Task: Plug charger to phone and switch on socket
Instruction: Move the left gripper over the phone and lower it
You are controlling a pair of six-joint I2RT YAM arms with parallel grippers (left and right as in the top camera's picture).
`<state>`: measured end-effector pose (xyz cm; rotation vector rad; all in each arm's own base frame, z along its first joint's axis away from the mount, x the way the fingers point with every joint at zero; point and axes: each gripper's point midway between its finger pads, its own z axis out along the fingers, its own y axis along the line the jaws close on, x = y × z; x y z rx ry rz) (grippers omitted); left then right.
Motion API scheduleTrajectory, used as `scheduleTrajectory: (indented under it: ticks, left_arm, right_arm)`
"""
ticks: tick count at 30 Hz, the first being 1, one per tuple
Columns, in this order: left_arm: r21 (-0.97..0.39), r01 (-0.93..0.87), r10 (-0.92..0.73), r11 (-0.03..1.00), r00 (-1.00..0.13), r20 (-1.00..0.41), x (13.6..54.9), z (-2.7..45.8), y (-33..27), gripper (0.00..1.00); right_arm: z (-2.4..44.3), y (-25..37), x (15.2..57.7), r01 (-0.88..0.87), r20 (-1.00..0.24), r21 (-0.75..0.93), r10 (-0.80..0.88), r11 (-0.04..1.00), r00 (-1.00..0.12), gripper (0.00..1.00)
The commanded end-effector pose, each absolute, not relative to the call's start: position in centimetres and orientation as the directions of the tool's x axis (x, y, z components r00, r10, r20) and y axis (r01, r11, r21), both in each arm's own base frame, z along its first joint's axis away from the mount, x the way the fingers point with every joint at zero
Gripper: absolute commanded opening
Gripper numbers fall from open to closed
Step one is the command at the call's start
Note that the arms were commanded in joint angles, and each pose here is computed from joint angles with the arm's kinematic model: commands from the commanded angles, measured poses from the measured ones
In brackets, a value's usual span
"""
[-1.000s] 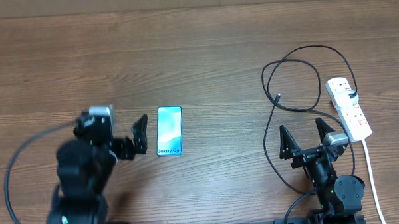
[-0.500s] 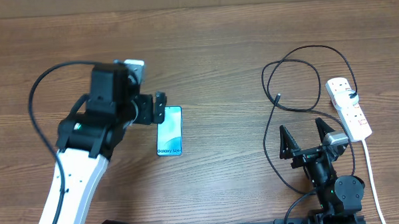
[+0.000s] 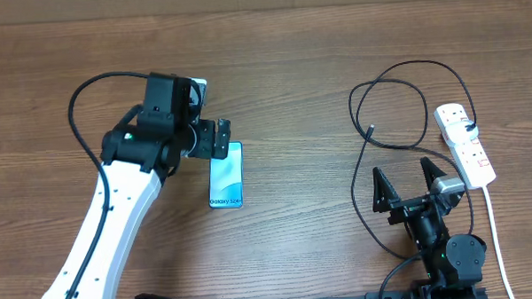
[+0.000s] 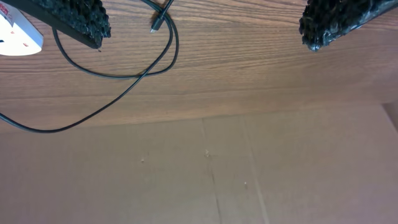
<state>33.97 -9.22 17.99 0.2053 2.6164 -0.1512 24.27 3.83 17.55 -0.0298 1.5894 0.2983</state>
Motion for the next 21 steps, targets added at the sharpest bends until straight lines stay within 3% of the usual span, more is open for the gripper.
scheduleTrajectory:
  ticks: [1, 9, 21]
  left_arm:
    - [-0.080, 0.185, 0.126, 0.979, -0.872, -0.473, 34.4, 17.4, -9.9, 1.00]
    - [-0.106, 0.120, 0.057, 0.987, -0.882, -0.468, 34.9, 17.3, -9.8, 1.00]
    - [-0.099, 0.098, 0.045, 0.990, -0.897, -0.439, 38.1, 21.9, -10.5, 1.00]
  right_arm:
    - [17.3, 3.8, 24.3, -0.203, -0.987, 0.163, 0.158, 0.966, -0.044, 1.00]
    - [17.3, 3.8, 24.3, -0.203, -0.987, 0.163, 0.158, 0.966, -0.044, 1.00]
    - [17.3, 3.8, 24.3, -0.203, -0.987, 0.163, 0.158, 0.966, -0.044, 1.00]
